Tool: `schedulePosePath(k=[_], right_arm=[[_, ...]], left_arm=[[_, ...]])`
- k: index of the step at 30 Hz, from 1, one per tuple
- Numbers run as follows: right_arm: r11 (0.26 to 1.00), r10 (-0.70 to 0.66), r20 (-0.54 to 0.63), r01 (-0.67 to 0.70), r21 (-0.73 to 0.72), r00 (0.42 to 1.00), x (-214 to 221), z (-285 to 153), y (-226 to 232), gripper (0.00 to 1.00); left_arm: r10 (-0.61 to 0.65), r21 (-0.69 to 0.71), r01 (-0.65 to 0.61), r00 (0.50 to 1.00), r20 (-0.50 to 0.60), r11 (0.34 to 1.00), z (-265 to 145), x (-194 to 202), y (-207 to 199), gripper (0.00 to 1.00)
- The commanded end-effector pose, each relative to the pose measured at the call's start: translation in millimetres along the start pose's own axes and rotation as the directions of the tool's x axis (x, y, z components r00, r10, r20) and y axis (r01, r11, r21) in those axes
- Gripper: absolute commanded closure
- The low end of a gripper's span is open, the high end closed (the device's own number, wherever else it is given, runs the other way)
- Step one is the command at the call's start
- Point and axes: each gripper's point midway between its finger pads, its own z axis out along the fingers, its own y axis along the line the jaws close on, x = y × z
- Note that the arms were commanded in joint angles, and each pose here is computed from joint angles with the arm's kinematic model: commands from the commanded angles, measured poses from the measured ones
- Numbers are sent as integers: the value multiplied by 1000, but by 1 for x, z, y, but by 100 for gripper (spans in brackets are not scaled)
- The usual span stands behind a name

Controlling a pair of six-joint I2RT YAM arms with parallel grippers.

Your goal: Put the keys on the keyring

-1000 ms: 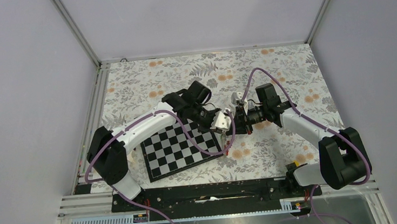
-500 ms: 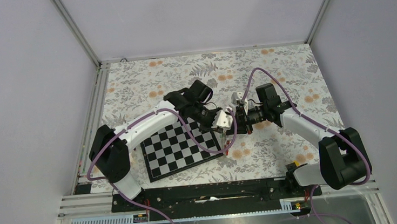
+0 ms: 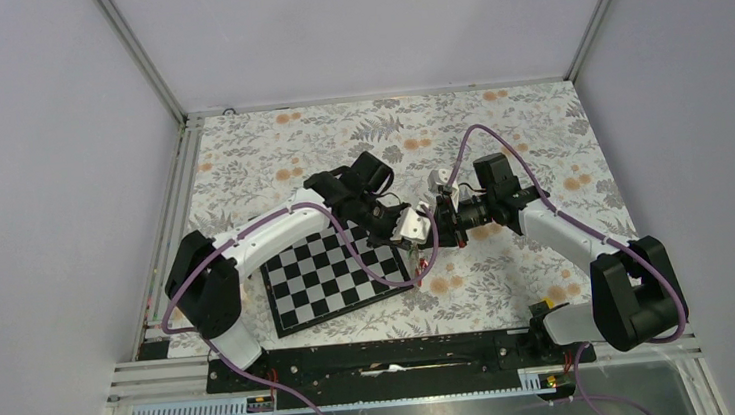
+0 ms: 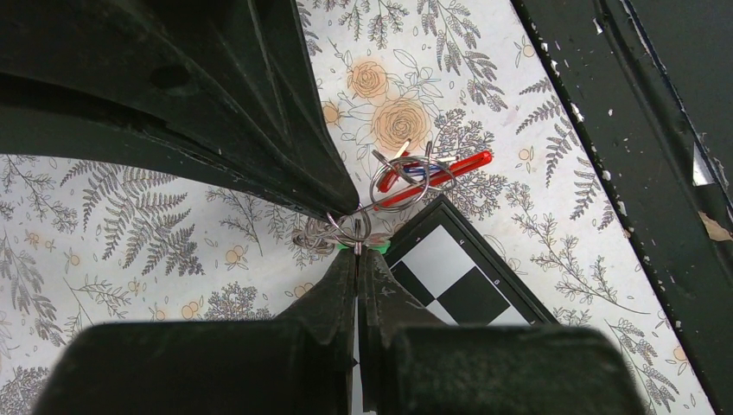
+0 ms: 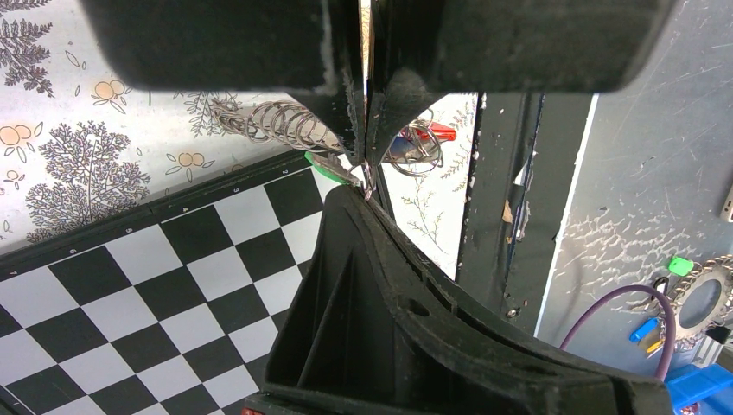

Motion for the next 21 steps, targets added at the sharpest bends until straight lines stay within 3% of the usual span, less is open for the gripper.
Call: schedulePosePath(k=[1,21], right_arm=[[999,-14,-26,15,30,1000,1,0,-8,100],[999,-20,-42,21,43,999,6,-1,-10,100]], left_arm=[[57,-27,-57,998,26,998,-8,-13,2,100],[85,-66,-81,995,58,995,-16,-36,21,100]])
